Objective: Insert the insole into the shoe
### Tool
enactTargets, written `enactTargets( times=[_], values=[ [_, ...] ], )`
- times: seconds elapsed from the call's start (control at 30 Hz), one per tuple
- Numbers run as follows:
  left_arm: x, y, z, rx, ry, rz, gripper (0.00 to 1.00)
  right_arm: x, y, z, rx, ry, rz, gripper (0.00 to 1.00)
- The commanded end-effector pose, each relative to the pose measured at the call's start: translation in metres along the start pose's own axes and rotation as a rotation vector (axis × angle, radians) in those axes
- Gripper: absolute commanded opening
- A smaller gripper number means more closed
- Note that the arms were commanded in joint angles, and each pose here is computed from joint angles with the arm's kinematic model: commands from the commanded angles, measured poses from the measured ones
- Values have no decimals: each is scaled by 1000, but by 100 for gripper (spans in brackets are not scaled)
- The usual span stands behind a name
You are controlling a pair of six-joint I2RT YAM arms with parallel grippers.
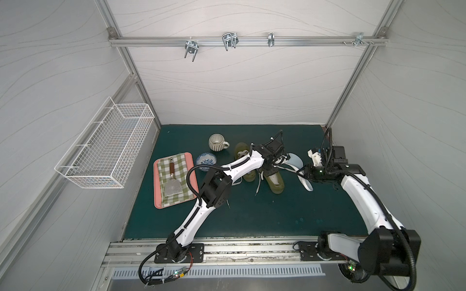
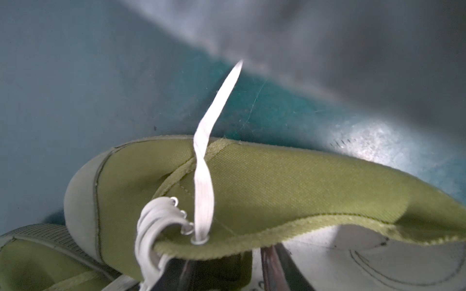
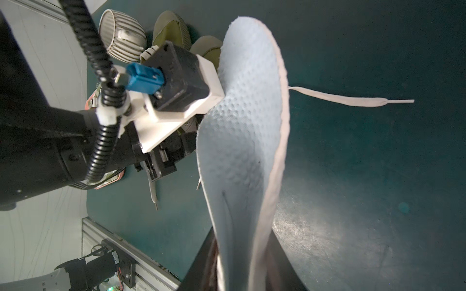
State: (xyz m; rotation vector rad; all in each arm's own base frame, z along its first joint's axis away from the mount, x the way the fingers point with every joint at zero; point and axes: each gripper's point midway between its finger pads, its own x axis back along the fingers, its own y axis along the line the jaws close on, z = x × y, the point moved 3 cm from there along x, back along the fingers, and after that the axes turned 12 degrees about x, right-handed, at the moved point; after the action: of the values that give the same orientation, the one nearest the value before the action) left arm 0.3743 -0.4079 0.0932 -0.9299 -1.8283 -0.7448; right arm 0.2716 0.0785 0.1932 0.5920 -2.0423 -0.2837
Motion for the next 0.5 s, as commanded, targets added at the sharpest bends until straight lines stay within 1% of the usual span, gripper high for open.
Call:
enactTargets(
  times=[0.0,0.1,0.17,0.2,0.3,0.37,0.47],
  values=[
    [-25,-2,16,-17,65,-22,40,5,-2,-6,28,-19,21,28],
    [-27,-1,15,-15,55,-50,41,3,-10,-1,32,-1,72,28],
    [-28,1,14,-23,47,-74,41,-2,-21,7,41,29,149,28],
    [-29,1,14,-29,47,-84,41,-5,-26,11,31,37,165,27],
    [-30,1,14,-51,43,-118,41,-11,-36,19,8,32,206,27],
    [-30,0,14,-59,41,-130,41,-12,-41,20,-11,22,220,27],
    [-32,2,14,-61,38,-152,41,-11,-42,17,-31,8,197,27]
  ],
)
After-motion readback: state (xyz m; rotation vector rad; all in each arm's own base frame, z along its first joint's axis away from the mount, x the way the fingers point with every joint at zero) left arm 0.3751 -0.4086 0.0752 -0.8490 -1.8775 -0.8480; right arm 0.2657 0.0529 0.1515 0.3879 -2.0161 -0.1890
